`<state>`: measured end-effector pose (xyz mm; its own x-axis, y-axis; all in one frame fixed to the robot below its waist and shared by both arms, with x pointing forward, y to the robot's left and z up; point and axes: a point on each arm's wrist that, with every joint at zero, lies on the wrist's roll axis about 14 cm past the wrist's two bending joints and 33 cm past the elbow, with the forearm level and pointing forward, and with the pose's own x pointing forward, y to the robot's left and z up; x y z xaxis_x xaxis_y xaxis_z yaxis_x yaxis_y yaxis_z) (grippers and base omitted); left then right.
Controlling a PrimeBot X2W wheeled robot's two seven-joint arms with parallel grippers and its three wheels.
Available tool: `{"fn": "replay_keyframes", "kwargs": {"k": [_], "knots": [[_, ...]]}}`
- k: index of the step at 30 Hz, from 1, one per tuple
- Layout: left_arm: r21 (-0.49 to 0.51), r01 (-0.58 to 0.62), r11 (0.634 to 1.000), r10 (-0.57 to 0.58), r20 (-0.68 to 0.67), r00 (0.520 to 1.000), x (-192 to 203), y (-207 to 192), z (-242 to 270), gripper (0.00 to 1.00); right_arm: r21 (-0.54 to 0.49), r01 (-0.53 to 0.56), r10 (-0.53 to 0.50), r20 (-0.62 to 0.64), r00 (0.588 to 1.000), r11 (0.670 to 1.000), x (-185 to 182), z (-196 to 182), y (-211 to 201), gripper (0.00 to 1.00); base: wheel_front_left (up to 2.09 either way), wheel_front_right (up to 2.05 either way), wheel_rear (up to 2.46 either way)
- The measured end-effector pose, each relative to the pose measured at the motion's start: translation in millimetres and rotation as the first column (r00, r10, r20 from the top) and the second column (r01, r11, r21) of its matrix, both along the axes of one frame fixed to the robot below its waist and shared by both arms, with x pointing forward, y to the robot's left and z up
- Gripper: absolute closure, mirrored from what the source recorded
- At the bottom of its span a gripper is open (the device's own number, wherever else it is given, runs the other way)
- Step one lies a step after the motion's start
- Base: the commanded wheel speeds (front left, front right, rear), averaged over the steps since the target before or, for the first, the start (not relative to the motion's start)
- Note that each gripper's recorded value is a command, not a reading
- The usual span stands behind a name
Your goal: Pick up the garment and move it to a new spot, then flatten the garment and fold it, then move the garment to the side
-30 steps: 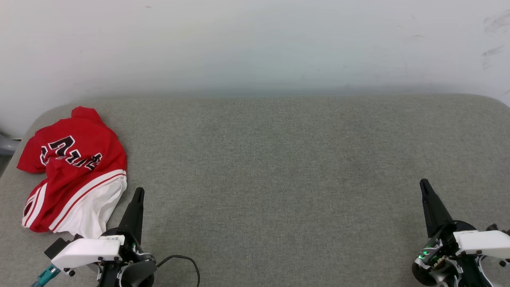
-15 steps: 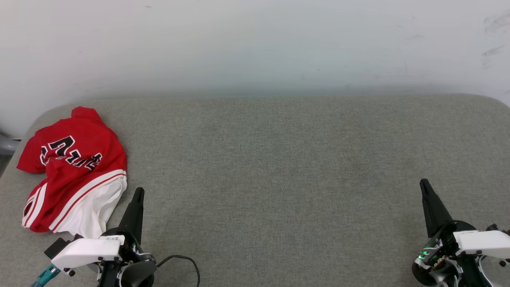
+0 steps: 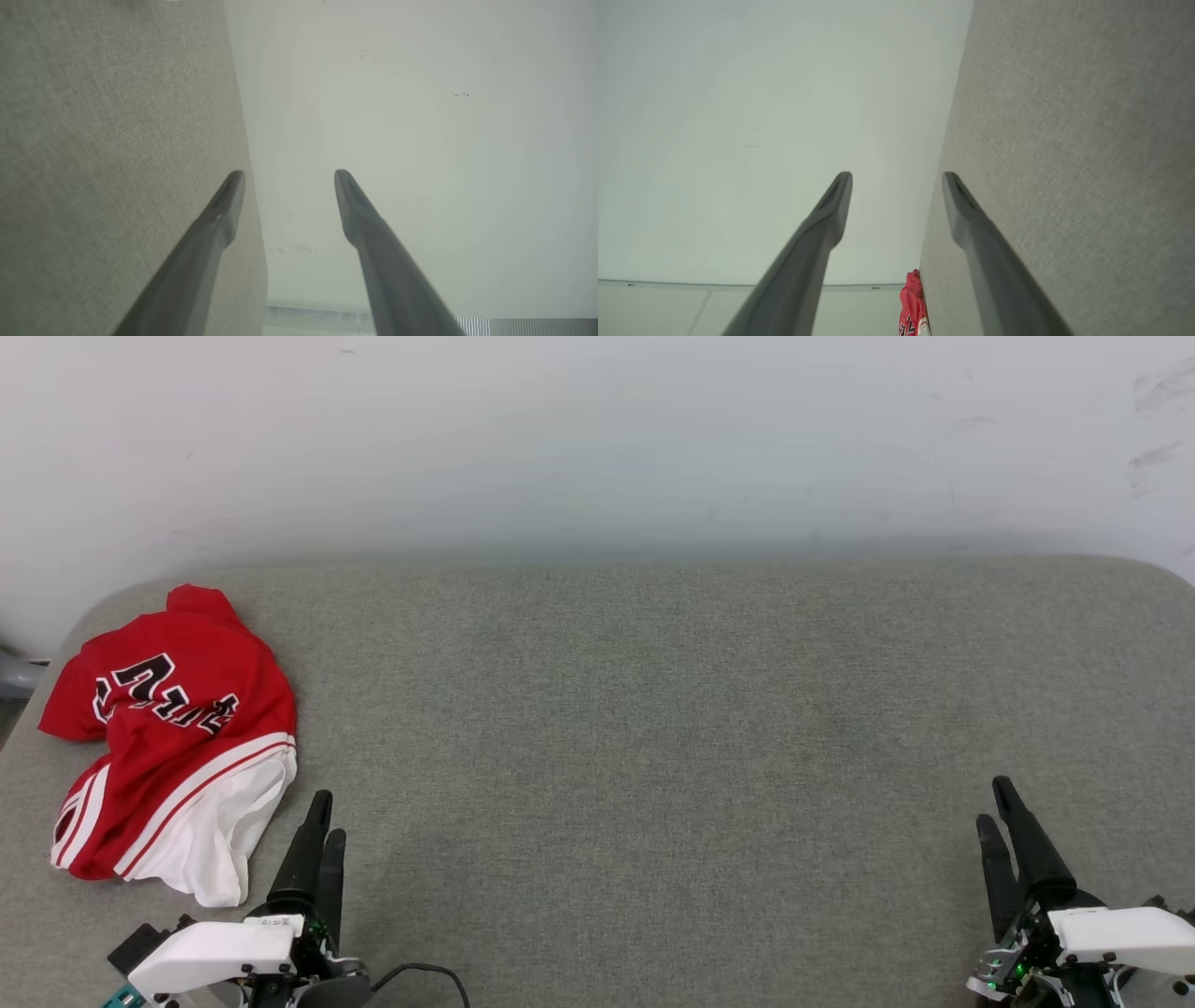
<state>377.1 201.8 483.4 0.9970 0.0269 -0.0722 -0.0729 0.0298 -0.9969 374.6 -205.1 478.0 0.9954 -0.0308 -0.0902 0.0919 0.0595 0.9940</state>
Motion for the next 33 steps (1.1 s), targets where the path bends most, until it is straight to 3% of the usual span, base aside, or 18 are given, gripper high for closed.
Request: {"fn": "replay_keyframes", "kwargs": {"k": [8, 15, 23, 33], "knots": [[0.132, -0.028, 0.991, 0.028, 0.001, 1.0, 1.6, 8.0, 6.9, 0.0, -0.163, 0.009, -0.005, 0.021, 1.0, 0.987, 0.5, 9.4, -3.2, 0.0, 0.0, 0.0, 0.0], [0.284, -0.032, 0.958, 0.034, 0.0, 0.999, 4.4, 7.7, 17.2, 0.0, -0.325, 0.012, 0.006, 0.054, 0.998, 0.946, 2.4, 23.0, -2.4, 0.0, 0.0, 0.0, 0.0], [0.452, -0.026, 0.892, 0.036, -0.014, 0.999, 4.8, 3.3, 22.1, 0.0, -0.497, 0.021, 0.032, 0.099, 0.995, 0.868, 4.8, 40.5, 2.5, 0.0, 0.0, 0.0, 0.0], [0.631, -0.013, 0.776, 0.039, -0.027, 0.999, 3.2, -2.3, 22.3, 0.0, -0.67, 0.016, 0.069, 0.1, 0.993, 0.742, 2.2, 43.5, 11.4, 0.0, 0.0, 0.0, 0.0]]}}
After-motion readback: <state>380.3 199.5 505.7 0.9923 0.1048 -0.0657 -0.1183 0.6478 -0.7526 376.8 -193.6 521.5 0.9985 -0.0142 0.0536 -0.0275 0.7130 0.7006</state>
